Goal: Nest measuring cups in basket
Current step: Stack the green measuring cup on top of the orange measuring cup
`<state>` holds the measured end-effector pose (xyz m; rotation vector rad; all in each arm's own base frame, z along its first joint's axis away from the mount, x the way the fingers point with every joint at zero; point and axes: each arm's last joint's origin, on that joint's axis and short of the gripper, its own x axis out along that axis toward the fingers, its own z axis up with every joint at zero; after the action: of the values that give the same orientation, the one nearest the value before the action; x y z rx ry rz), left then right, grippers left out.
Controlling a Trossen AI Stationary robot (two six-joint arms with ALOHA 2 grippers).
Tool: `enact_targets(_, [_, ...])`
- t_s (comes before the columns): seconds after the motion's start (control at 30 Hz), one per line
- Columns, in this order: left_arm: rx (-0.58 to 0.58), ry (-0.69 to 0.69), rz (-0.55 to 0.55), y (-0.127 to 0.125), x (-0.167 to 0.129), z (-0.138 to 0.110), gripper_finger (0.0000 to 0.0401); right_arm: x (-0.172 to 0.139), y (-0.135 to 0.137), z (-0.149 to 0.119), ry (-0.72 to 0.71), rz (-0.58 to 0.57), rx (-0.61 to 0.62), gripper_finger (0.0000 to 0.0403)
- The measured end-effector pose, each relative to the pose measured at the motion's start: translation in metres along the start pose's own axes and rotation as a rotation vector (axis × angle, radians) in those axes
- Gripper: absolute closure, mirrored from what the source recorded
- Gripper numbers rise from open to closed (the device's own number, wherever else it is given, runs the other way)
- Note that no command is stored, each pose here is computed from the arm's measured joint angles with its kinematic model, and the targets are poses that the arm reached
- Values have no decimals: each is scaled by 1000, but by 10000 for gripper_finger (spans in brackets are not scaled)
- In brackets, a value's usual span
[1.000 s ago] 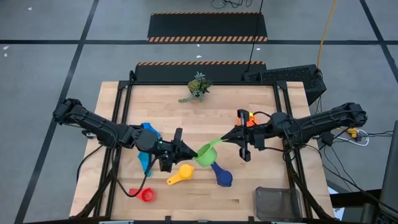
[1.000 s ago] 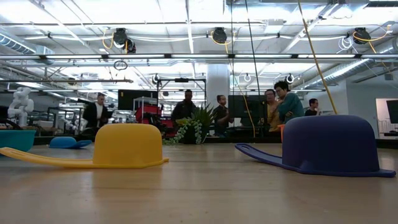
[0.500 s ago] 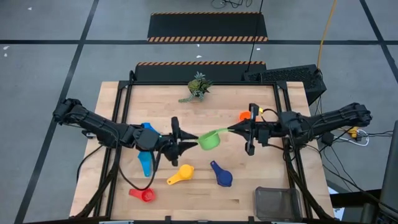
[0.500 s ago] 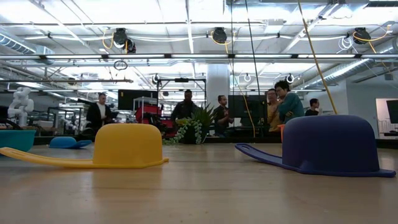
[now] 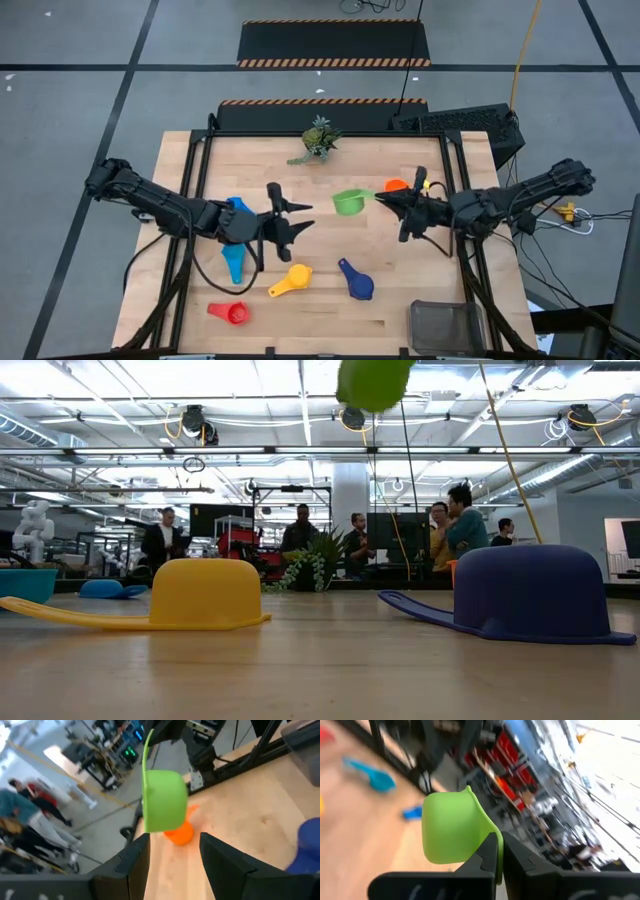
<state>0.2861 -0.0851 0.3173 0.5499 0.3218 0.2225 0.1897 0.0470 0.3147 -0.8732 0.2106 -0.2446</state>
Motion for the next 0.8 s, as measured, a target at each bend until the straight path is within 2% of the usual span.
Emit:
enact_targets(0.37, [-128, 116, -38, -5, -1, -13, 226, -8, 20, -17, 300, -83, -165, 403])
enact_targets(0.67, [-197, 135, -136, -11, 0, -16, 226, -10, 51, -51, 378, -18, -360, 403])
enact_targets(0.8, [-189, 149, -160, -16, 4, -19, 226, -16, 59, -64, 387, -7, -386, 403])
